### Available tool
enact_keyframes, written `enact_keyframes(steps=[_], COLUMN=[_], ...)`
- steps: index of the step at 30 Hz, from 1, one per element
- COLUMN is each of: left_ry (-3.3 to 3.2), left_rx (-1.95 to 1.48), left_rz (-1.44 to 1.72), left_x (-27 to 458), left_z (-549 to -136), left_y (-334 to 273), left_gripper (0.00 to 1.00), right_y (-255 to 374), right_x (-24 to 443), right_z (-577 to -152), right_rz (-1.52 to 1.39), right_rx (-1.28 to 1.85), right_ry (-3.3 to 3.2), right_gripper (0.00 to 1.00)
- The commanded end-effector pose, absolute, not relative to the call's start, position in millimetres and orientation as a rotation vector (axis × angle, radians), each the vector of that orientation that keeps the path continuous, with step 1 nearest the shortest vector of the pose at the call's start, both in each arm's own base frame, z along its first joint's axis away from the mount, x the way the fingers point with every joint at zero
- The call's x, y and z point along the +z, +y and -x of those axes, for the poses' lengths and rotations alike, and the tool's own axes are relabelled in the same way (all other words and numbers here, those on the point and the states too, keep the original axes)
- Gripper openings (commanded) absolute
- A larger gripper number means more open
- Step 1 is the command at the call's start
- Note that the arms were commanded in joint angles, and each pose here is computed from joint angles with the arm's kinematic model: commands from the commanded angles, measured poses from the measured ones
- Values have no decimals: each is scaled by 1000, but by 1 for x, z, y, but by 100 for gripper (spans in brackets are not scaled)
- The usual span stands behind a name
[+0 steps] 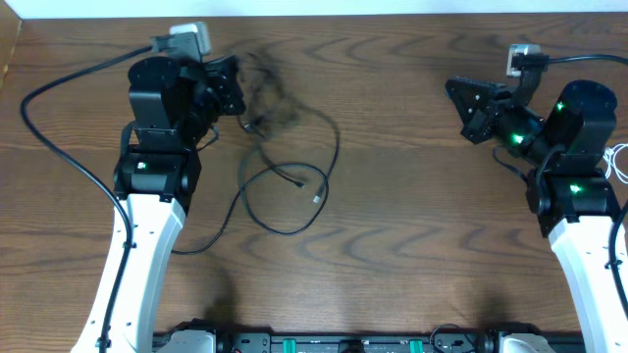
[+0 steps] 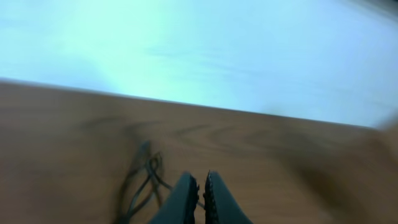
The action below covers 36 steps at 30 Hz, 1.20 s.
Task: Untangle cables
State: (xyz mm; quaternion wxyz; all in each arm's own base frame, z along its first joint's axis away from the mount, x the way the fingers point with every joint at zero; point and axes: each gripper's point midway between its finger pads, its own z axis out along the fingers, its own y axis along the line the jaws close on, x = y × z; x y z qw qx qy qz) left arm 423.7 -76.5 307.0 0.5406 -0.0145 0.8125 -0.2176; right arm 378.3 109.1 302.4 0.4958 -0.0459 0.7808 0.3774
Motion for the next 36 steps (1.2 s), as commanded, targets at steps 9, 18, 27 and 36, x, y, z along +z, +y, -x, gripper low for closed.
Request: enact_keyframes(steps=[9,18,27,36], left_ry=[1797,1963,2255,2350], left_rx=[-952,-622,-94,-159], left_rz=[-228,-101,33,1], left_x=[354,307,201,130], left_z=[-391,-406,-434,-465], left_y=[-138,-98,-30,-43], left_gripper=[8,12,78,90], right_y=[141,165,182,183], right_x=[278,232,225,224], right_z=[-374,-380,-376,-376], right_rz=[371,374,416,396], right_rx=[829,891,921,936], right_ry=[1919,2050,2063,2074], right_gripper=[20,55,59,61])
